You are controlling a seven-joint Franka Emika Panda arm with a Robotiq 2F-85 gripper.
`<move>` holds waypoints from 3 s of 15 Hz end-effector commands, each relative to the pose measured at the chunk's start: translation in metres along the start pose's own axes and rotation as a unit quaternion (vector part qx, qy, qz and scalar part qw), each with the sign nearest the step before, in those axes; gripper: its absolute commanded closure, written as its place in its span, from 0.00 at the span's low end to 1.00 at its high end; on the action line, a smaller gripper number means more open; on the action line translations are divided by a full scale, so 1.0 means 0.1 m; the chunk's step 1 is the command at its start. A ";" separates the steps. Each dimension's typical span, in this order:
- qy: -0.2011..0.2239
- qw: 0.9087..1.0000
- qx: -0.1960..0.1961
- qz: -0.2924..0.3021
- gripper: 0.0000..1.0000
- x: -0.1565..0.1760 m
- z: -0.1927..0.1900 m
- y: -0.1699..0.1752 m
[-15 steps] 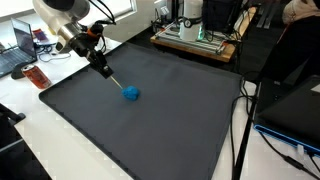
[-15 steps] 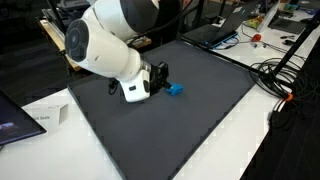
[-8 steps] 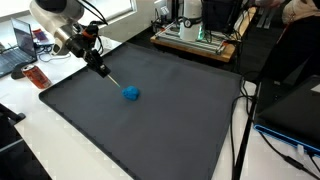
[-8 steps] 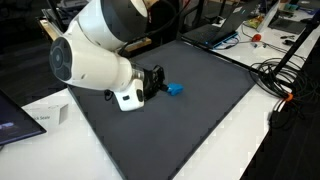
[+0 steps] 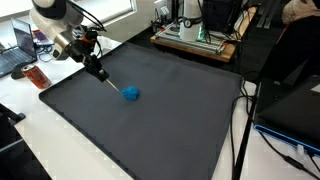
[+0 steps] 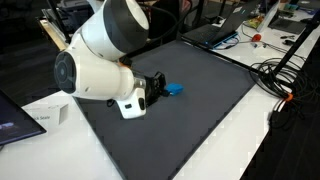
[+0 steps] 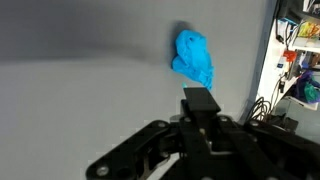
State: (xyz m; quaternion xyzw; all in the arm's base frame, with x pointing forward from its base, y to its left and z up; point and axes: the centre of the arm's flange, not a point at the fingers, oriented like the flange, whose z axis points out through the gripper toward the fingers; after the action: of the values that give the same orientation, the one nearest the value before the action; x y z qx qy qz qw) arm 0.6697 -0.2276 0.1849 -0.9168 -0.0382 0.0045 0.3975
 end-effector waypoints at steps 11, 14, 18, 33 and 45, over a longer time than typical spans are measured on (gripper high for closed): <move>0.014 0.997 -0.071 -0.027 0.97 -0.26 -0.31 -0.85; 0.016 0.993 -0.112 -0.032 0.97 -0.36 -0.23 -1.05; 0.019 0.986 -0.159 -0.041 0.97 -0.47 -0.13 -1.30; 0.045 0.965 -0.254 -0.053 0.88 -0.54 0.35 -1.83; 0.070 0.948 -0.308 -0.028 0.97 -0.48 0.48 -1.92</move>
State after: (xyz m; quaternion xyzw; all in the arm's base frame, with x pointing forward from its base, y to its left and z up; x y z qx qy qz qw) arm 0.6056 -0.0716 0.2910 -0.9875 -0.0523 -0.0801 0.1251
